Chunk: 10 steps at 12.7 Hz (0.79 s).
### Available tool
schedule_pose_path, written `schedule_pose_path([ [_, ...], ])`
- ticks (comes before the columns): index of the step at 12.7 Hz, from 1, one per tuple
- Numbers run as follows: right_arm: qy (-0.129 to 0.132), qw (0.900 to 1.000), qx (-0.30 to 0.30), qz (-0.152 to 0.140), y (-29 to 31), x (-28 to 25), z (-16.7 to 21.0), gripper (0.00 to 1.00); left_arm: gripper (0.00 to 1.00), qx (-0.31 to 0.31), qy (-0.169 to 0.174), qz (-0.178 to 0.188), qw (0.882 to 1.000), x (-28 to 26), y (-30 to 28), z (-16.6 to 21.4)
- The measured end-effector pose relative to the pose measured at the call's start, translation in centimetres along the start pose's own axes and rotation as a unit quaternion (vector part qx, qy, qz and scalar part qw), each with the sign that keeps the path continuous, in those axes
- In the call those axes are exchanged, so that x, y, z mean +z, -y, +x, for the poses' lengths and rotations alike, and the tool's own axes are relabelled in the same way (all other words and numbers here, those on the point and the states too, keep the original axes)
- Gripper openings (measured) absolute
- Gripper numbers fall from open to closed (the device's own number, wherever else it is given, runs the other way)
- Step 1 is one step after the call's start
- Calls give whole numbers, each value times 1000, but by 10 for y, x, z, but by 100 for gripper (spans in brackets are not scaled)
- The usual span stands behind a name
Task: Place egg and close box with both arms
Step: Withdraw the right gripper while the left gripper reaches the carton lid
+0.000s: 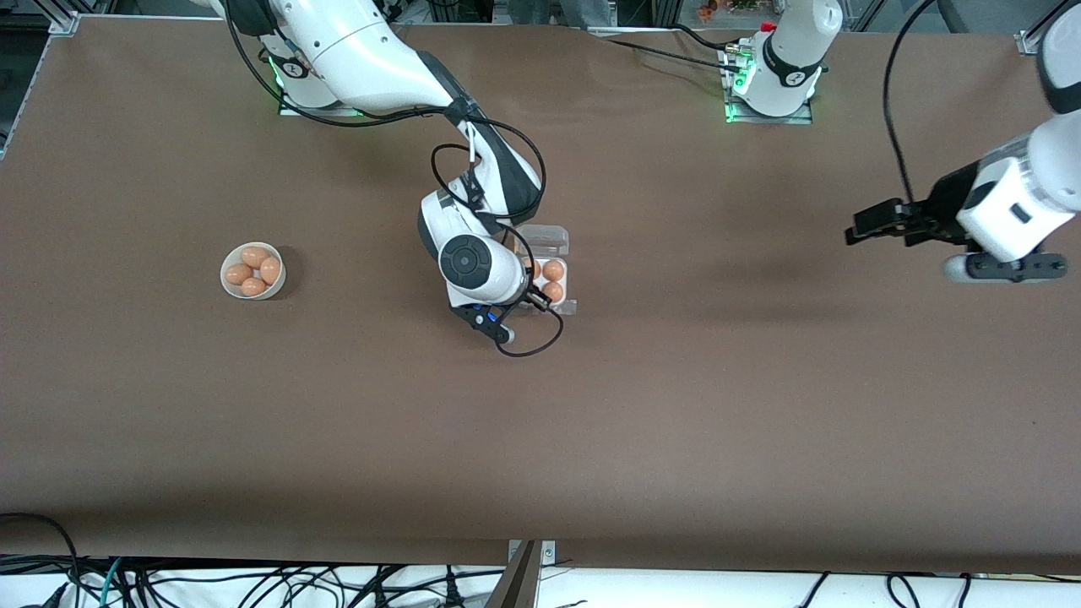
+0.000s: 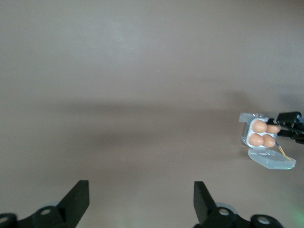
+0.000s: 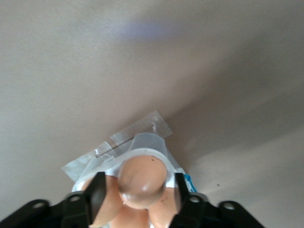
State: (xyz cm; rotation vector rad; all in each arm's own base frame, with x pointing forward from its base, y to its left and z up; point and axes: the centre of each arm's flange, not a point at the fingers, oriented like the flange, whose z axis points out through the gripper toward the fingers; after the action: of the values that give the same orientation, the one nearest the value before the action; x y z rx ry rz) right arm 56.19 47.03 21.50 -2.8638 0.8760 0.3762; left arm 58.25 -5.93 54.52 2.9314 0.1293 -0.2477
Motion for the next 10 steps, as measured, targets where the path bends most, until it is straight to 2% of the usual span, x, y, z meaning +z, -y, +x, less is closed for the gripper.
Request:
schedule_pose_path([
  [1,-2,1000,-1,6,3,-4,0,86,93,2,9,3,1000,10,-19,-1],
  [2,-5,1000,-3,11,6,-10,0,98,85,8,18,7,1000,19,-38,-3],
  [7,-30,999,-15,34,12,-41,20,100,24,56,99,39,993,80,-113,-22],
  [8,-37,998,-38,39,11,-50,27,100,17,63,114,48,990,98,-132,-26],
  [10,-51,994,-88,46,6,-74,46,100,14,71,143,68,985,135,-170,-39],
])
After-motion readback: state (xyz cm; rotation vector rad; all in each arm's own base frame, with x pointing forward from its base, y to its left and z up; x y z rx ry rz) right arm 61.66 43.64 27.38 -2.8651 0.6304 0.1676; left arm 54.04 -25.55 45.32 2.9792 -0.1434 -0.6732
